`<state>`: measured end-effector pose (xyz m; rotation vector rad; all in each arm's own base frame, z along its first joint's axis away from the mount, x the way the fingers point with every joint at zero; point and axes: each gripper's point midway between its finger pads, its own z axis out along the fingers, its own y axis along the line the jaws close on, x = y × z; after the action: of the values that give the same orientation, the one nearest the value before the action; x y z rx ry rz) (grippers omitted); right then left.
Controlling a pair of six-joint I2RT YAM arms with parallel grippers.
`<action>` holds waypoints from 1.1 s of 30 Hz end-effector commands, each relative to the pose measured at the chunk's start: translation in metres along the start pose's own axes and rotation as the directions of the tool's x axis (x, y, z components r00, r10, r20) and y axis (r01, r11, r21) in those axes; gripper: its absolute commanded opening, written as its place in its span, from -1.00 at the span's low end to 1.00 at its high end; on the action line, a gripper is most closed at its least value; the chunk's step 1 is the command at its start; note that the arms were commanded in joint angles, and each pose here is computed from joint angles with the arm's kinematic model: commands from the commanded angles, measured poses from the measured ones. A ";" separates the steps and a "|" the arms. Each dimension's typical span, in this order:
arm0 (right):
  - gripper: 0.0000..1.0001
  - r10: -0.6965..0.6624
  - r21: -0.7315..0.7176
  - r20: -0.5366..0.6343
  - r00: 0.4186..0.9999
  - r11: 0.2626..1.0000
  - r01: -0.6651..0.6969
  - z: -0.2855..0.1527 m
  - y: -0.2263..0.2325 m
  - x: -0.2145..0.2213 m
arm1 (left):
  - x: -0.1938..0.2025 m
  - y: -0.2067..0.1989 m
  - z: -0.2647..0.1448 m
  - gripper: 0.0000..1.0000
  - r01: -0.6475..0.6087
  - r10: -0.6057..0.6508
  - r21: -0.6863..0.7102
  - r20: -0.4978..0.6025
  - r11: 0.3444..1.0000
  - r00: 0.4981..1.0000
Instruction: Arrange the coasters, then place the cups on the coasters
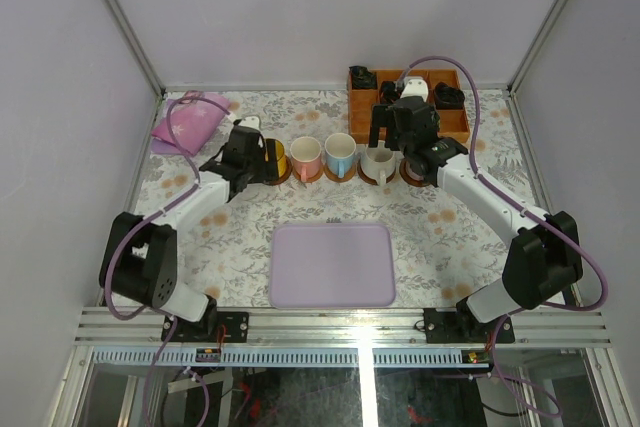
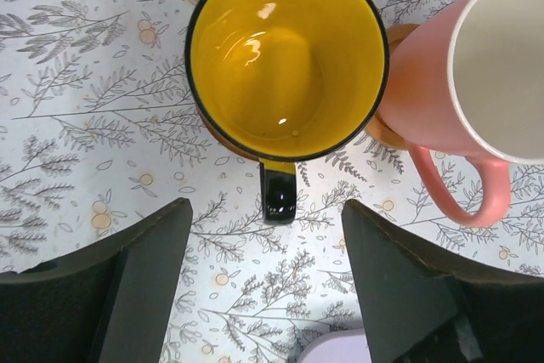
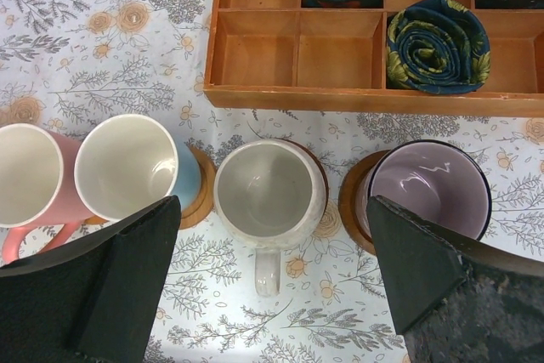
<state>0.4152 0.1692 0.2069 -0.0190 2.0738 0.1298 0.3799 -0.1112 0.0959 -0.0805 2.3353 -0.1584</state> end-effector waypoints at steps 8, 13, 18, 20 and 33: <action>0.99 0.104 0.138 0.130 0.986 0.983 -0.122 -0.011 -0.067 -0.041 | -0.060 0.018 -0.056 1.00 0.054 -0.039 -0.074 0.188 0.996 0.981; 0.99 0.233 0.224 0.166 0.958 0.937 -0.267 -0.020 -0.133 -0.039 | -0.078 0.040 -0.066 1.00 0.107 -0.077 -0.125 0.228 0.986 0.971; 0.99 0.286 0.352 0.233 0.930 0.866 -0.355 -0.045 -0.192 -0.030 | -0.086 0.084 -0.081 1.00 0.230 -0.167 -0.201 0.286 0.952 0.944; 0.98 0.321 0.392 0.251 0.913 0.829 -0.399 -0.055 -0.215 -0.023 | -0.086 0.105 -0.088 1.00 0.283 -0.211 -0.220 0.300 0.934 0.930; 0.99 0.291 0.562 0.277 0.916 0.724 -0.400 -0.088 -0.254 0.005 | -0.064 0.153 -0.108 1.00 0.328 -0.247 -0.331 0.263 0.885 0.933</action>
<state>0.3668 -0.0773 0.2089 0.7176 1.9243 -0.2288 0.3560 0.0508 0.2055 -0.5966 2.0493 0.1015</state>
